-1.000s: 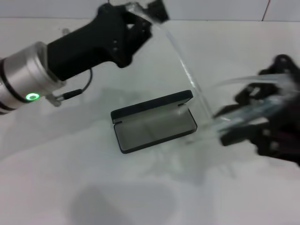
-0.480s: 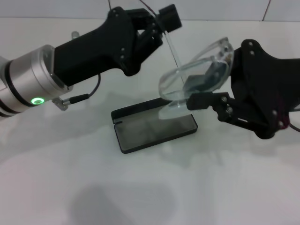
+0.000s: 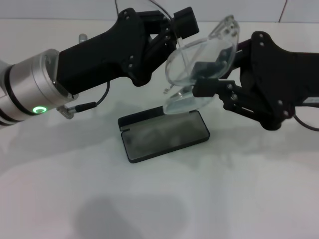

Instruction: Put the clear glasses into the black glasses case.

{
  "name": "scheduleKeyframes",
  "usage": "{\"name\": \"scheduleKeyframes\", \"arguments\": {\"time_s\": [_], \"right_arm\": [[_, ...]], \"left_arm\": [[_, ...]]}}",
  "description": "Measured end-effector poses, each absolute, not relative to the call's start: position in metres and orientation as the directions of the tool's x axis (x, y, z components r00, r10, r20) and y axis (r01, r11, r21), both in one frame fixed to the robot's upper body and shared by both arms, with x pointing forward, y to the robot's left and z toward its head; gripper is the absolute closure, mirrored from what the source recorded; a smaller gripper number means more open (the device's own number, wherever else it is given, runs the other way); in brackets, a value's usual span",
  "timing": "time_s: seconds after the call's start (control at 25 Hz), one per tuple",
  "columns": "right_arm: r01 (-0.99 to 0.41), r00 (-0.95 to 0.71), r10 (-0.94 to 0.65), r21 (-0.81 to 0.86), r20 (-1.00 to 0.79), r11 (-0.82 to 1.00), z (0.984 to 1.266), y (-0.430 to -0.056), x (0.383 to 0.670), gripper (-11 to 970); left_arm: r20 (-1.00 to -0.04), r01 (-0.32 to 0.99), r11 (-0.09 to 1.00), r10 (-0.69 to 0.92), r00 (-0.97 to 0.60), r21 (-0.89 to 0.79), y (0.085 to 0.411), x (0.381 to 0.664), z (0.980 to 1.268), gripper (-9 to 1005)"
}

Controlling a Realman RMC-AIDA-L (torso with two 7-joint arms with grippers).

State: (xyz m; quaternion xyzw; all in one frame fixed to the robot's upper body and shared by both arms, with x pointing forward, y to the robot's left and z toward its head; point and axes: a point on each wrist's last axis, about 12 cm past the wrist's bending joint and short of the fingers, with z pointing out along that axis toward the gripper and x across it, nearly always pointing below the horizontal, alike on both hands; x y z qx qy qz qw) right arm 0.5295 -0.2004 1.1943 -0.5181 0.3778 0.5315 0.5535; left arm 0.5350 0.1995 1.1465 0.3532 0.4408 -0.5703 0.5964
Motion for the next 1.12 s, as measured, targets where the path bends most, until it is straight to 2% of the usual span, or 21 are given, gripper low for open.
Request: {"name": "scheduleKeyframes", "arguments": {"time_s": [0.8, 1.12], "right_arm": [[-0.991, 0.12, 0.192, -0.13, -0.974, -0.042, 1.194, -0.198, 0.54, 851], [-0.988, 0.116, 0.206, -0.134, -0.972, -0.074, 1.194, -0.201, 0.534, 858]], "left_arm": [[-0.93, 0.993, 0.101, -0.367, -0.025, -0.066, 0.199, 0.533, 1.145, 947], [-0.905, 0.982, 0.172, -0.426, 0.009, -0.072, 0.212, 0.534, 1.148, 946]]}}
